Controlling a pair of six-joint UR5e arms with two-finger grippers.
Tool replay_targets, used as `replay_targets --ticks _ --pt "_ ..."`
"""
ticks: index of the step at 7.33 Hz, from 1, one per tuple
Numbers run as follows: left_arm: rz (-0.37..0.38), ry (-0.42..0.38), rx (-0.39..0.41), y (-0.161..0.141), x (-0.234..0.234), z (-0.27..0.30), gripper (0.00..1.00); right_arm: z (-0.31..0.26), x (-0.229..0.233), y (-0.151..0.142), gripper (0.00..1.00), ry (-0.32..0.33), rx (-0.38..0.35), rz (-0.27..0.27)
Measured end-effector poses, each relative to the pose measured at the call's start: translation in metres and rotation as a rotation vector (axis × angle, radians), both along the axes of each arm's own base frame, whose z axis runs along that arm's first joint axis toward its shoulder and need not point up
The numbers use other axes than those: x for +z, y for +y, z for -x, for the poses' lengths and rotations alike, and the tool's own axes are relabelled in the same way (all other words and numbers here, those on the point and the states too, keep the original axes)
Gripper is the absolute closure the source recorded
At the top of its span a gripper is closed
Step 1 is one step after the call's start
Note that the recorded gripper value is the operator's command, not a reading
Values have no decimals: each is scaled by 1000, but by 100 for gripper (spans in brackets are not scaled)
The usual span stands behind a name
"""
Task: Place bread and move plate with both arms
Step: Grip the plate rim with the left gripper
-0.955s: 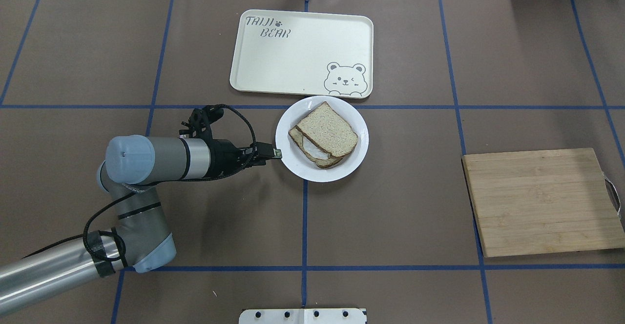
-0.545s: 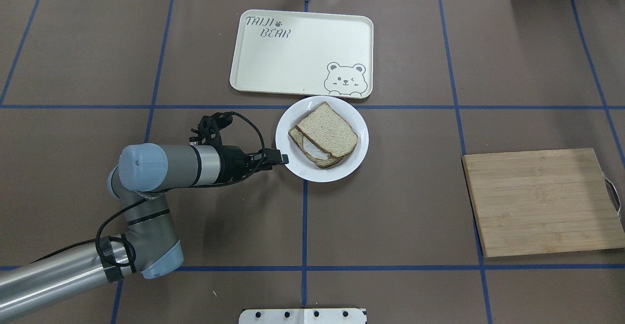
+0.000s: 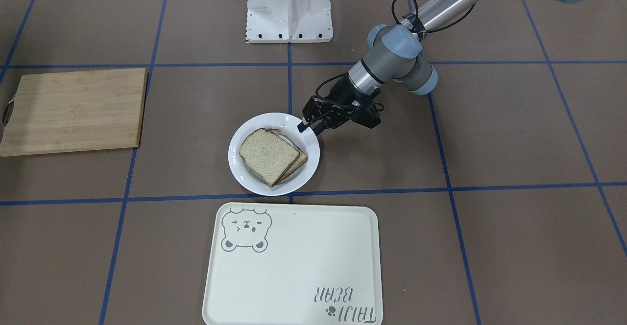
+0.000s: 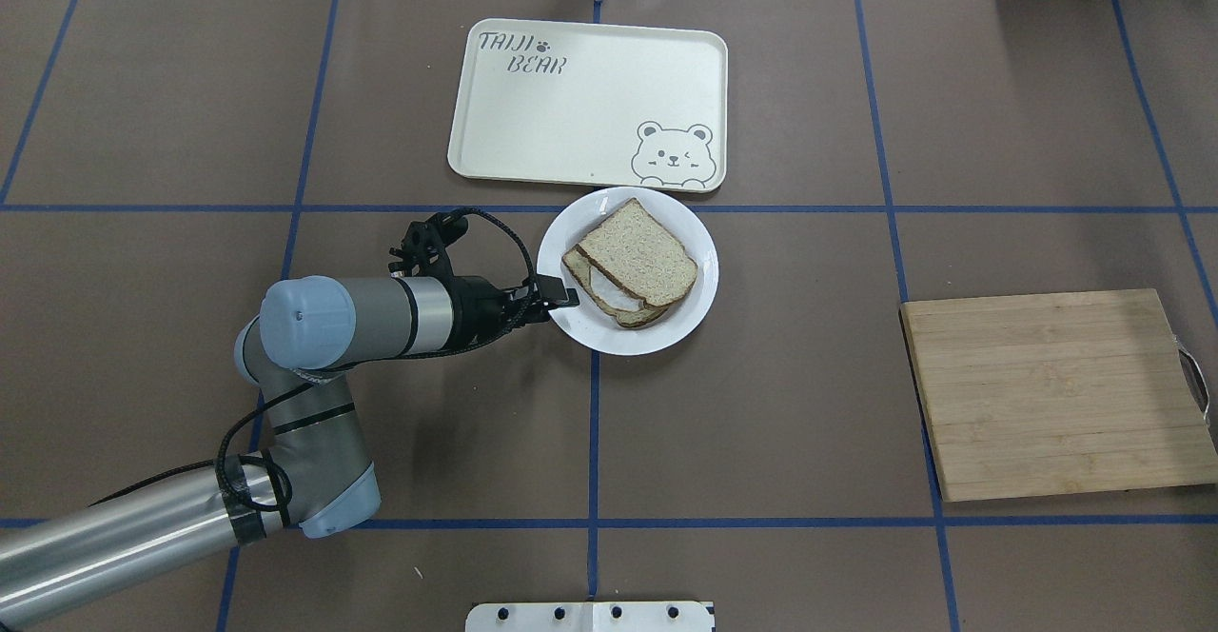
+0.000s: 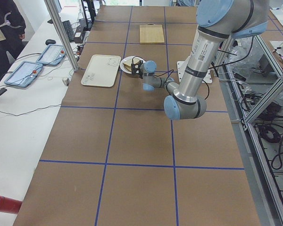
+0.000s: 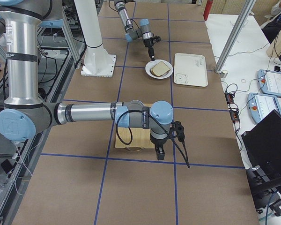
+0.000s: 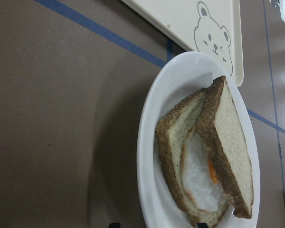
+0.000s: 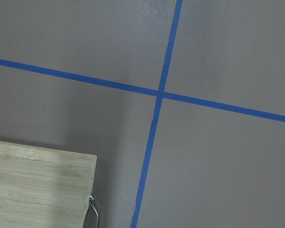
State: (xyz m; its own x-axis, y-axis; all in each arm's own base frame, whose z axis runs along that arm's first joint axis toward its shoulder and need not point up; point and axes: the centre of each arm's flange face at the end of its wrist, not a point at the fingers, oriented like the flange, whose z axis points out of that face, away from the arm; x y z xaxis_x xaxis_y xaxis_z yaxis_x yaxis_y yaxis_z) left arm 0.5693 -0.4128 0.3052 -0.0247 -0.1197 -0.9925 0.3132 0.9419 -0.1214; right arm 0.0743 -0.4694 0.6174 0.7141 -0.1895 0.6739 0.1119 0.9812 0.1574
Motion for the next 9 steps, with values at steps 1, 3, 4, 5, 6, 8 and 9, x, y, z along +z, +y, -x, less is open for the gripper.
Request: replay_targets --ticks 1,3,4,5,6,8,9 --pt "8 0 -6 -2 -1 -2 52 0 0 0 0 0 0 0" --pt "15 -3 -18 -8 -5 -12 53 0 0 0 0 0 0 0" --pt "17 -7 -20 -10 -6 -17 53 0 0 -1 0 1 0 1" --pt "18 -9 -21 -12 -7 -19 57 0 0 -1 0 0 0 1" --pt "19 -10 -21 -12 -6 -20 68 0 0 -1 0 0 0 1" --pt "20 -12 -21 -13 -6 -21 100 0 0 -1 0 0 1 2" --pt "19 -10 -21 -13 -7 -21 100 0 0 -1 0 0 1 2"
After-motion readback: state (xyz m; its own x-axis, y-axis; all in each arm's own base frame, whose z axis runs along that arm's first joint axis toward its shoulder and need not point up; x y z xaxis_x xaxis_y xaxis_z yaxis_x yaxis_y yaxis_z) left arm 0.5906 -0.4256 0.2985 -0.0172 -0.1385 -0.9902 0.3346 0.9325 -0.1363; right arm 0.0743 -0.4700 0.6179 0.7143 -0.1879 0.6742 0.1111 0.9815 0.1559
